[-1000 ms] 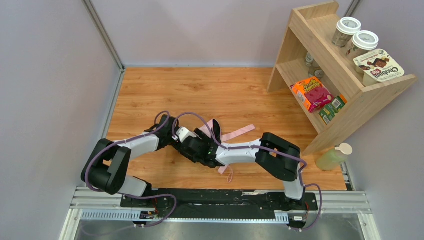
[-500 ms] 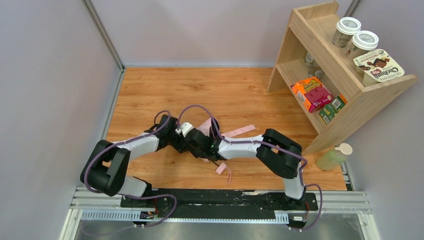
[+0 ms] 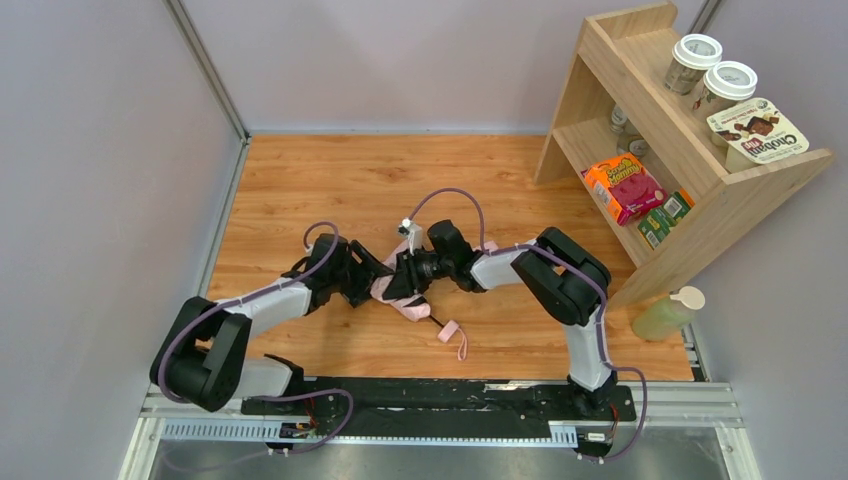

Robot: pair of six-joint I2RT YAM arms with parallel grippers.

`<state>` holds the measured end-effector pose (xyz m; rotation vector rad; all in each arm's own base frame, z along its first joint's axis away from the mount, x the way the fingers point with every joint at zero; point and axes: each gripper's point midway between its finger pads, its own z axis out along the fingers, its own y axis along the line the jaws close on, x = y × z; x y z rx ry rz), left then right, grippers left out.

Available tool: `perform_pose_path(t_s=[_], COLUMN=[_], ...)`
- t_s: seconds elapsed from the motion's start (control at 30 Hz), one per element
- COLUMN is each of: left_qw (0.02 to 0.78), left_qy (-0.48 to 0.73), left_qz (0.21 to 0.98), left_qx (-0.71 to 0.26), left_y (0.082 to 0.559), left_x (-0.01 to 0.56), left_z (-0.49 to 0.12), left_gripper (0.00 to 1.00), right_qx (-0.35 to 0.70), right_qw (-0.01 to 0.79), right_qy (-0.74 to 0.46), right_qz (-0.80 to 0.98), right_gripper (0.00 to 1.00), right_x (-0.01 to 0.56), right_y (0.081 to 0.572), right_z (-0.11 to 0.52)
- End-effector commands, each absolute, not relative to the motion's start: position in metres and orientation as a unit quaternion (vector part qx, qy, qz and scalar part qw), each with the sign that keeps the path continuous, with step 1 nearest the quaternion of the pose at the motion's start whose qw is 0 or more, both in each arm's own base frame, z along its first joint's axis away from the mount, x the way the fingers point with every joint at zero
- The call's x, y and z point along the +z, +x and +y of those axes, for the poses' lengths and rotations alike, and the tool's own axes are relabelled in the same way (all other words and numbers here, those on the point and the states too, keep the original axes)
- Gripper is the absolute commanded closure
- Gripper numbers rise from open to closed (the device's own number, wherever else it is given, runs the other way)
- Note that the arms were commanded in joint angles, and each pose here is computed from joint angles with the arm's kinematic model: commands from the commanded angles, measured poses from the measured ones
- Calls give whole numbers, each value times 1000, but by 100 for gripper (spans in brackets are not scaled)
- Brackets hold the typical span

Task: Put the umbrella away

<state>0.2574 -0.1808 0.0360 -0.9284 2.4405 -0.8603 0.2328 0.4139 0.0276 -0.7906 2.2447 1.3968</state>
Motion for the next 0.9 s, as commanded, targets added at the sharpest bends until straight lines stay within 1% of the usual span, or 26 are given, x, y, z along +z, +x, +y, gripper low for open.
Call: perform_pose_path(t_s=[0.0,0.07,0.13,0.17,0.2,0.23,0.27,0.3,0.33,0.4,0.43,0.47,0.53,0.57,0.67,0.73,0.8,0.87], left_qw=[146,113,95,85,76,68,66,61,59,52,48,47,47,46,45,35,28,16], left_qy=[-323,-335,-341,-347,-353,-357,-355,-351,-350,-348,-350,-351,-353,-356,-361,-365,-368,-371], left_qz=[889,898,906,910,911,913,915,919,920,923,923,923,922,922,920,920,920,919], left_qx=[-291,-262,-232,-210,-198,-185,-178,-169,-165,-156,-151,-151,-150,-147,-146,-136,-133,-133], left_y=[242,229,217,209,202,196,192,188,187,182,179,178,178,177,176,173,172,170], left_x=[13,-4,-18,-27,-33,-39,-41,-42,-42,-43,-44,-43,-42,-42,-38,-37,-36,-36], left_z=[-188,-187,-182,-176,-171,-167,-165,-162,-160,-158,-156,-156,-156,-155,-154,-153,-154,-156], left_gripper=[21,21,26,35,53,59,72,79,88,100,100,100,100,100,100,100,100,100], right_qx=[446,454,466,470,469,468,462,452,441,425,417,406,374,358,269,212,157,111], right_qw=[-14,-16,-20,-21,-21,-19,-13,-3,8,28,43,60,96,118,207,270,325,366], right_qy=[-193,-191,-194,-192,-192,-196,-197,-199,-210,-218,-225,-231,-244,-256,-303,-341,-369,-391], right_qz=[874,870,863,861,862,862,865,869,873,878,880,882,890,890,890,875,856,837], right_gripper=[100,100,100,100,100,100,100,100,100,100,96,91,74,64,36,24,20,20], right_x=[-53,-48,-40,-38,-36,-33,-31,-27,-22,-8,1,10,28,39,66,81,89,91], right_y=[172,177,180,183,186,188,193,199,202,210,216,223,236,241,254,256,258,254], right_z=[359,364,370,372,373,374,374,373,371,371,372,373,371,371,367,370,373,377])
